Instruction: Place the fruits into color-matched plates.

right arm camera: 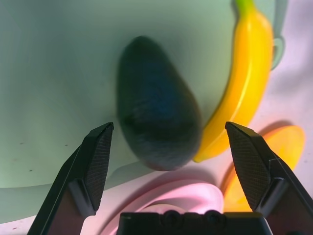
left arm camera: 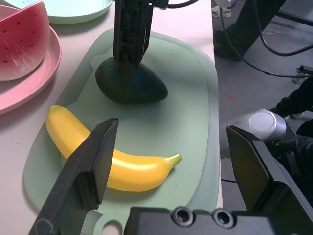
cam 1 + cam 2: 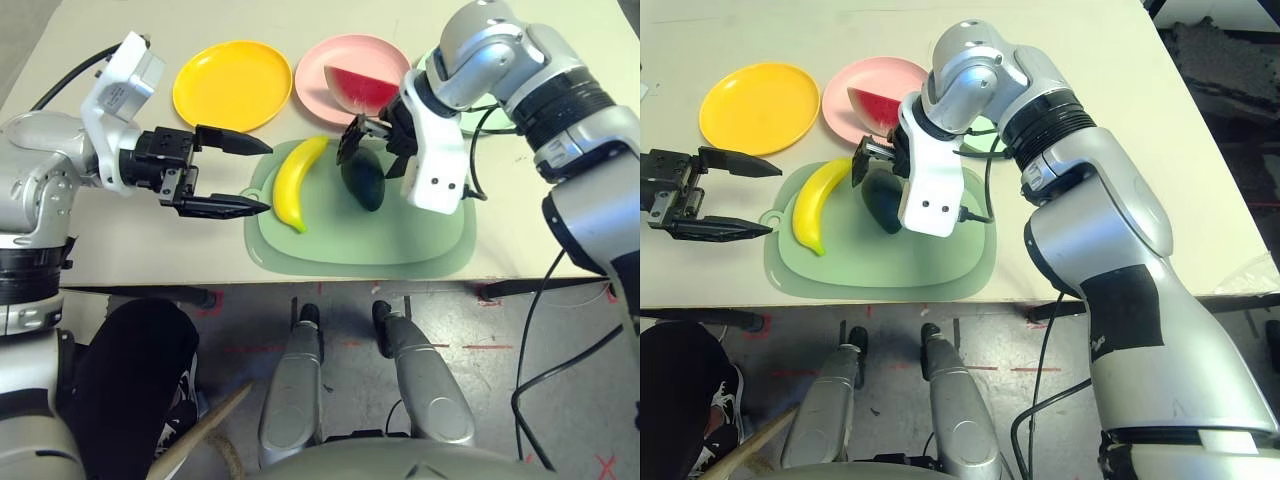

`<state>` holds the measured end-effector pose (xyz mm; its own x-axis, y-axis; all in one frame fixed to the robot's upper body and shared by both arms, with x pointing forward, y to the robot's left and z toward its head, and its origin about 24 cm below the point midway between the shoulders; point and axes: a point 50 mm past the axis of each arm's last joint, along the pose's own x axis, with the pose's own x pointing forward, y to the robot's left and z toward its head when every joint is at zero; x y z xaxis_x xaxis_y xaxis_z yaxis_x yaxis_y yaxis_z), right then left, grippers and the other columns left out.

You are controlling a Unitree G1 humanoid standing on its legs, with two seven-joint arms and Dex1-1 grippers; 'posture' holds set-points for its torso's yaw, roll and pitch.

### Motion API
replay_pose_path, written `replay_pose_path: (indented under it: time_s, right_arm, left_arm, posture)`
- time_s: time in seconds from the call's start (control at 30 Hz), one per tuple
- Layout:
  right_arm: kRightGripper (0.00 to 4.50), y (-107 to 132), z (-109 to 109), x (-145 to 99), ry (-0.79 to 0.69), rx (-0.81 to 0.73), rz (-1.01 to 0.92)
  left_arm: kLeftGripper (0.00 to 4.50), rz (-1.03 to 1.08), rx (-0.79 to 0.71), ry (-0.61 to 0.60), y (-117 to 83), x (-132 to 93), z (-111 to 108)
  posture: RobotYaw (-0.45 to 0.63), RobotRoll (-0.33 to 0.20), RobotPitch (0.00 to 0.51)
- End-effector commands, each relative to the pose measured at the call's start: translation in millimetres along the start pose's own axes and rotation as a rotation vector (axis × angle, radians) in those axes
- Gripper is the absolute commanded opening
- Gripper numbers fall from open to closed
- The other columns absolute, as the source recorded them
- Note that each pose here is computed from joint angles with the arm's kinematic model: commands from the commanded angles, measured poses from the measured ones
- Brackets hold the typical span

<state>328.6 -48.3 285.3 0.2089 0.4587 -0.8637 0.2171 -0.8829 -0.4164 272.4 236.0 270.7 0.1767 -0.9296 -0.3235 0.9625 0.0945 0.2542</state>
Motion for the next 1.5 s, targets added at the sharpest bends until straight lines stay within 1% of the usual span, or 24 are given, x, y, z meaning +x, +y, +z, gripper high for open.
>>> replay_pose_path:
  time_s: [0.03,0.27,0.47,0.63,0.8,1.33,1.5]
  right_arm:
    - [4.43,3,1,8,-0.017,0.017,0.028]
    - [4.43,9,0,13,-0.034,0.079,0.061]
    - [4.43,9,1,13,-0.056,0.13,0.067]
    - [4.43,10,4,12,-0.096,0.209,0.079]
    - [4.43,13,7,10,-0.101,0.272,0.098]
    - [4.43,19,9,11,-0.095,0.351,0.138]
    - [4.43,22,13,12,-0.121,0.401,0.142]
  left_arm:
    - [4.5,-0.008,0.018,0.024,-4,-3,2]
    - [4.5,-0.008,0.021,0.024,-4,-3,3]
    - [4.5,-0.01,0.022,0.03,-4,-4,2]
    - [4.5,-0.011,0.025,0.03,-4,-4,2]
    - [4.5,-0.017,0.028,0.026,-4,-4,2]
    - [4.5,-0.024,0.04,0.017,-4,-4,4]
    - [4.5,-0.024,0.042,0.022,-4,-4,3]
  posture:
    - [-0.06,0.0,0.39]
    - [-0.06,0.0,0.392]
    - [-0.06,0.0,0.393]
    - [-0.06,0.0,0.392]
    - [-0.07,0.0,0.391]
    - [-0.07,0.0,0.394]
    - [-0.07,0.0,0.396]
